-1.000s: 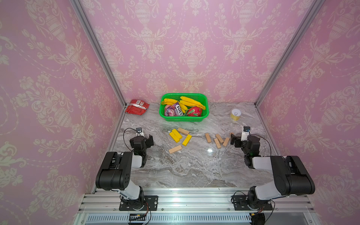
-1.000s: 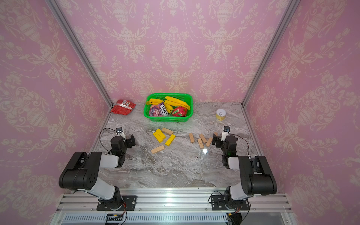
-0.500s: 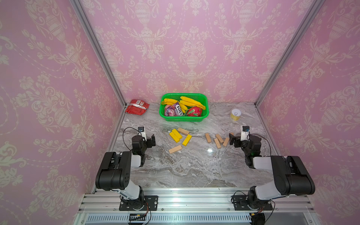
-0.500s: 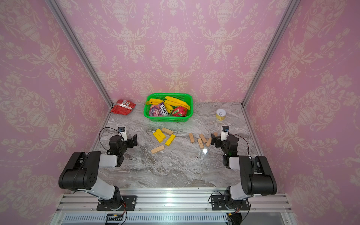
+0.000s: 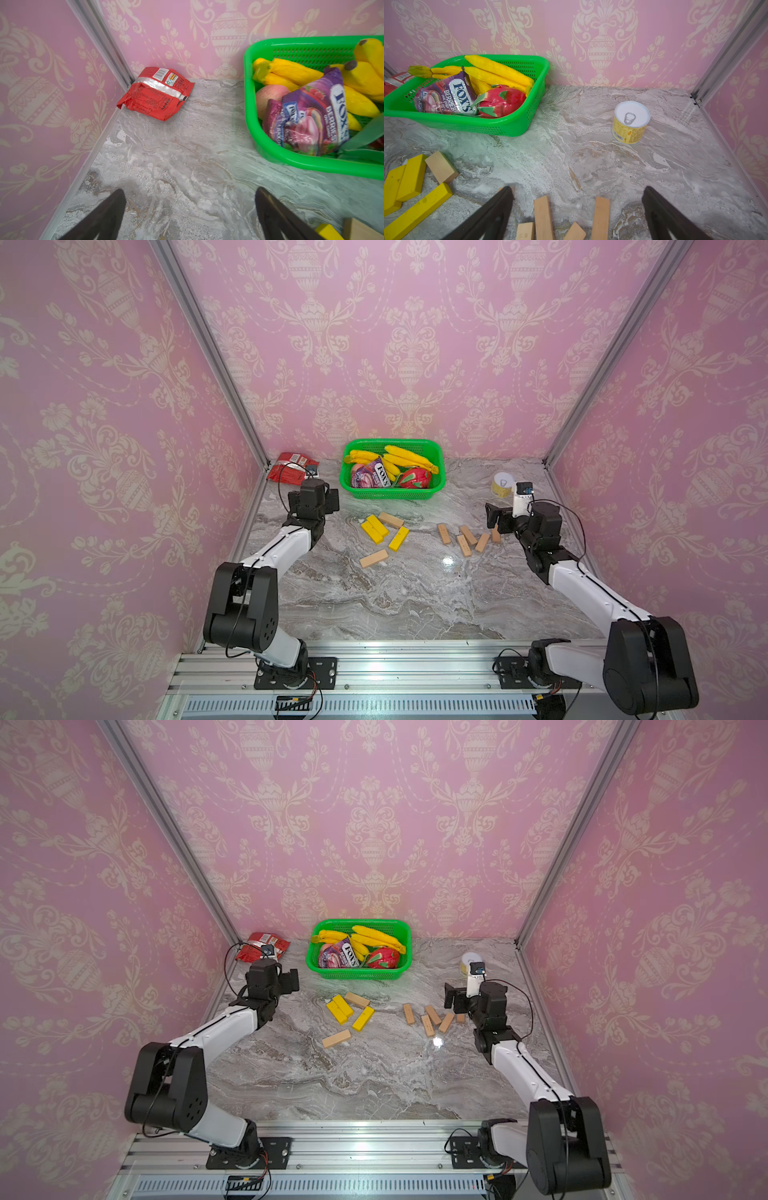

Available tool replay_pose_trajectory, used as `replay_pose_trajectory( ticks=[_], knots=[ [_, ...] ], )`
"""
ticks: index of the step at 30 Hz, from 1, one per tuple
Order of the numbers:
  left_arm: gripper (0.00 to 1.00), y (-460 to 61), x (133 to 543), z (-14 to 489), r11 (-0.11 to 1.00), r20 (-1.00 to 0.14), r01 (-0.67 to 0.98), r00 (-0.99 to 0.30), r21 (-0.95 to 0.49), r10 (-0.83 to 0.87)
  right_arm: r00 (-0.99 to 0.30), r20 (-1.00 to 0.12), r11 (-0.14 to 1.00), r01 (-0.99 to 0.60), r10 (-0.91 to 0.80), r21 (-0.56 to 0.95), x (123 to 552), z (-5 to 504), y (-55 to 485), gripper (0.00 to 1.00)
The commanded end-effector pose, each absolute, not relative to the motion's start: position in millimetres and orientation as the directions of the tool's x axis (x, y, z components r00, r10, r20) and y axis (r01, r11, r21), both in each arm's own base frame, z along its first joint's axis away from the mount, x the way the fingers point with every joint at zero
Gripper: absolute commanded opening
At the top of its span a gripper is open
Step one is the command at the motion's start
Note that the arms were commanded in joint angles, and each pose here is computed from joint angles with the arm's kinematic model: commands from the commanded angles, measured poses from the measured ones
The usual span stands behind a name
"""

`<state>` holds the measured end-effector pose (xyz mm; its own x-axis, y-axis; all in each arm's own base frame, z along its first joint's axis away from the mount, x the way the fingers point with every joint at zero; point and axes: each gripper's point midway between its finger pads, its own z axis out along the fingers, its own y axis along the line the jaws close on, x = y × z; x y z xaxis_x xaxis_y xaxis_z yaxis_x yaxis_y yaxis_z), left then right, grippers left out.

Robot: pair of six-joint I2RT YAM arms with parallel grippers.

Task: Assemble the letter k with building blocks
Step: Pick up the building block from the center of the board.

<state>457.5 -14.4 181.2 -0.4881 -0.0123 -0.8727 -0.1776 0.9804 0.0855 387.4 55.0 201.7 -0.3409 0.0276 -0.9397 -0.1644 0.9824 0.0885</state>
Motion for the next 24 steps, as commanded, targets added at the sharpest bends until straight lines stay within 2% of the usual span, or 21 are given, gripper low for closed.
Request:
replay_pose_trajectory(
  ticks=[1, 5, 14, 20, 24],
  knots=[
    [0.99, -33, 426, 164, 0.992, -0.745, -0.12, -0.666, 0.048, -0.045, -0.491, -0.855, 0.949, -0.154, 0.168, 0.275, 365, 185, 69, 1.0],
    [0.99, -63, 407, 178, 0.992, -0.713, -0.039, -0.692, -0.121, -0.114, -0.583, -0.785, 0.888, -0.222, 0.21, 0.402, 348, 180, 99, 1.0],
    [0.99, -118, 343, 185, 0.914, -0.598, 0.231, -0.801, -0.332, -0.015, -0.593, -0.779, 0.858, -0.275, 0.204, 0.434, 332, 186, 160, 1.0],
    [0.93, -140, 308, 164, 0.848, -0.45, 0.307, -0.888, -0.432, 0.093, -0.632, -0.746, 0.818, -0.305, 0.209, 0.488, 329, 176, 199, 0.99],
    [0.9, -145, 292, 151, 0.855, -0.403, 0.351, -0.896, -0.381, 0.188, -0.717, -0.679, 0.84, -0.261, 0.161, 0.475, 323, 155, 219, 0.97]
  ],
)
